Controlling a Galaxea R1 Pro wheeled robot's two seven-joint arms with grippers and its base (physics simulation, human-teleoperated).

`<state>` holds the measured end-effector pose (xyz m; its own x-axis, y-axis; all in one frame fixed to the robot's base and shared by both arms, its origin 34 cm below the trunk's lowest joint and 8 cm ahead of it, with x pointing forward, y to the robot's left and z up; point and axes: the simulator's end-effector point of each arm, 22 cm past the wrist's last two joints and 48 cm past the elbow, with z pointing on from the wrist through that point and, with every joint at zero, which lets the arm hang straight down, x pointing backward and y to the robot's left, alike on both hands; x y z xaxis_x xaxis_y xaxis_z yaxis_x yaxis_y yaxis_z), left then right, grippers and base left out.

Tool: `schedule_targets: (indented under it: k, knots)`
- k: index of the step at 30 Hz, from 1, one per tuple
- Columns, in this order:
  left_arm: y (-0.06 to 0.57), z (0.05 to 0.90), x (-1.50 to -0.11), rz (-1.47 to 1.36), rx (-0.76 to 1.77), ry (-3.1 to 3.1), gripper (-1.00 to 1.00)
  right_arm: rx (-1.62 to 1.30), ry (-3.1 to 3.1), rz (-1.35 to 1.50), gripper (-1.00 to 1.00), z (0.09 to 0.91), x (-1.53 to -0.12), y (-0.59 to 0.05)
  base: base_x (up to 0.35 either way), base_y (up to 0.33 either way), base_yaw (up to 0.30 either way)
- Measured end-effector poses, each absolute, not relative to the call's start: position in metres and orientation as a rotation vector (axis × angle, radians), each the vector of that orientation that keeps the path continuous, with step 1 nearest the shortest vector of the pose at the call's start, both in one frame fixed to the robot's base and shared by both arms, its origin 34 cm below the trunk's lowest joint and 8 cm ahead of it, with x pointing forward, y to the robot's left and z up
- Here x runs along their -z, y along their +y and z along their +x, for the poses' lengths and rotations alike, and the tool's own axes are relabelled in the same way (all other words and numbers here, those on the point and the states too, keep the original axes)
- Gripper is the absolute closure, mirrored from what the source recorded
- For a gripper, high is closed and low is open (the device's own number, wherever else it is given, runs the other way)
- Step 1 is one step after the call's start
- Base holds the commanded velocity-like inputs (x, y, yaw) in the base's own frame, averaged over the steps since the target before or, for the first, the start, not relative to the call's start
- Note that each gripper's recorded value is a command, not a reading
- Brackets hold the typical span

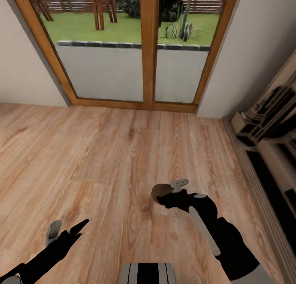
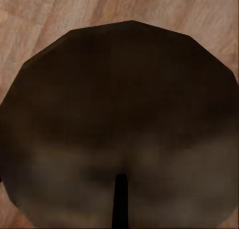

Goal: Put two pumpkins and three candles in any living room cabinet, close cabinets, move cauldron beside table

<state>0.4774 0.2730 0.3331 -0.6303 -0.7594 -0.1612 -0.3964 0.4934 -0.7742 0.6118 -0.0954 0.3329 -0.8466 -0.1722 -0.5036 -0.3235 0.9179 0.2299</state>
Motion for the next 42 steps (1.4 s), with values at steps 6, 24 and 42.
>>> schedule_targets:
  k: [6, 24, 42]
  knots:
    - [0.276, 0.479, -0.341, -0.943, 0.980, 2.233, -1.00, -0.456, 2.529, -0.371, 1.00, 0.599, -0.366, -0.084, 0.000, 0.000, 0.298]
    - [0.277, 0.488, -0.371, -0.899, 0.995, 2.175, -1.00, -0.441, 2.453, -0.389, 1.00, 0.604, -0.409, -0.081, 0.000, 0.000, 0.299]
    - [0.278, 0.494, -0.396, -0.866, 1.008, 2.125, -1.00, -0.420, 2.393, -0.401, 1.00, 0.607, -0.445, -0.081, 0.000, 0.000, 0.293]
